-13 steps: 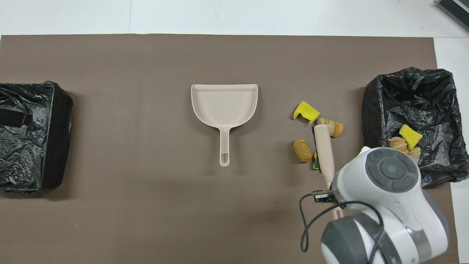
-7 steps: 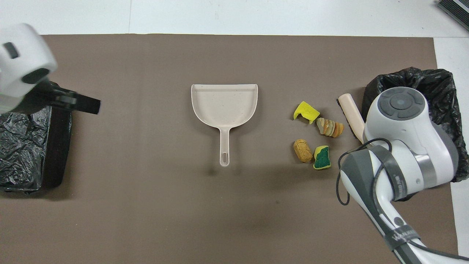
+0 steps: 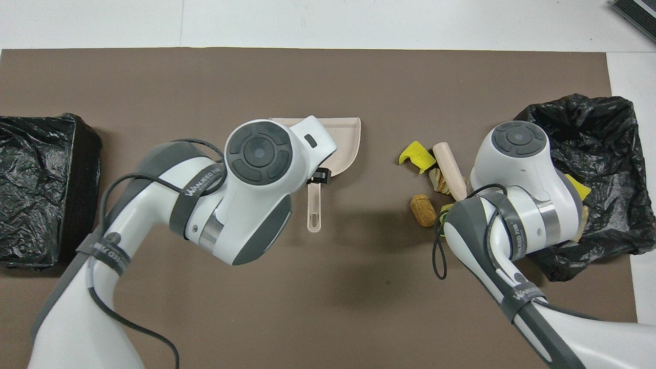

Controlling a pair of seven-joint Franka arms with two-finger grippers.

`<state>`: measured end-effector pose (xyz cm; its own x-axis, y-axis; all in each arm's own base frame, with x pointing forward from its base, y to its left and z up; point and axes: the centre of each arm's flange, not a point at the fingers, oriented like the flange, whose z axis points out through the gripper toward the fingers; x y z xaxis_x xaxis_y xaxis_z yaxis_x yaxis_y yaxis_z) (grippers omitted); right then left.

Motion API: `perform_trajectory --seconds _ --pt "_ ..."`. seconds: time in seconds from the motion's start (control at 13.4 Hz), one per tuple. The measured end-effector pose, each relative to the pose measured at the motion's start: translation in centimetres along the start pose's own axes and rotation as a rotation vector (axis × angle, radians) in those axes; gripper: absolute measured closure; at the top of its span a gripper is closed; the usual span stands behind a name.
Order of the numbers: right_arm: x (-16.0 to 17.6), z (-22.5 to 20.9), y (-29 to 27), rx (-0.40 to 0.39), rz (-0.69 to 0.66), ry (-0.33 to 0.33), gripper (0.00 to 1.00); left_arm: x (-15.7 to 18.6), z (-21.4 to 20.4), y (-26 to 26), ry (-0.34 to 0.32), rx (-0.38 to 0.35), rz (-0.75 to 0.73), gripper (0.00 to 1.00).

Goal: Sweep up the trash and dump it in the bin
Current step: 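Hold the dustpan with the left gripper while the right gripper sweeps trash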

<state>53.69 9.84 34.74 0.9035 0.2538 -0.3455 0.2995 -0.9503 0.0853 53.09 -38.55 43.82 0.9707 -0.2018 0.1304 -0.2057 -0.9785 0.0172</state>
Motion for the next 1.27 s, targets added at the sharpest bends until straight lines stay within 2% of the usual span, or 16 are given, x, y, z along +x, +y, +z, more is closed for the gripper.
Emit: perform_trajectory --seconds 0.22,0.52,0.82,1.04,1.19,1.27 --pt "-0.3 -2.0 -2.2 0.041 0.003 -0.03 0.74 -0.7 2.2 1.1 0.011 -0.009 0.002 0.0" --pt "-3.3 -7.0 0.4 0.032 0.045 -0.052 0.74 -0.7 3.2 1.3 0.024 -0.017 0.005 0.0" --pt "-4.5 -4.5 2.9 -0.006 0.053 -0.1 0.74 -1.9 5.8 3.5 -0.005 -0.009 0.0 0.0" --pt "-4.7 -1.0 2.2 -0.006 0.039 -0.097 0.74 -2.4 7.5 3.9 -0.024 0.0 0.003 0.0" --pt "-4.7 0.1 1.7 0.013 0.043 -0.086 0.74 -2.7 8.0 3.8 -0.034 0.005 0.003 0.04" --pt "-4.7 0.1 1.3 0.03 0.047 -0.077 0.74 -2.7 8.0 3.8 -0.034 0.006 0.002 0.15"
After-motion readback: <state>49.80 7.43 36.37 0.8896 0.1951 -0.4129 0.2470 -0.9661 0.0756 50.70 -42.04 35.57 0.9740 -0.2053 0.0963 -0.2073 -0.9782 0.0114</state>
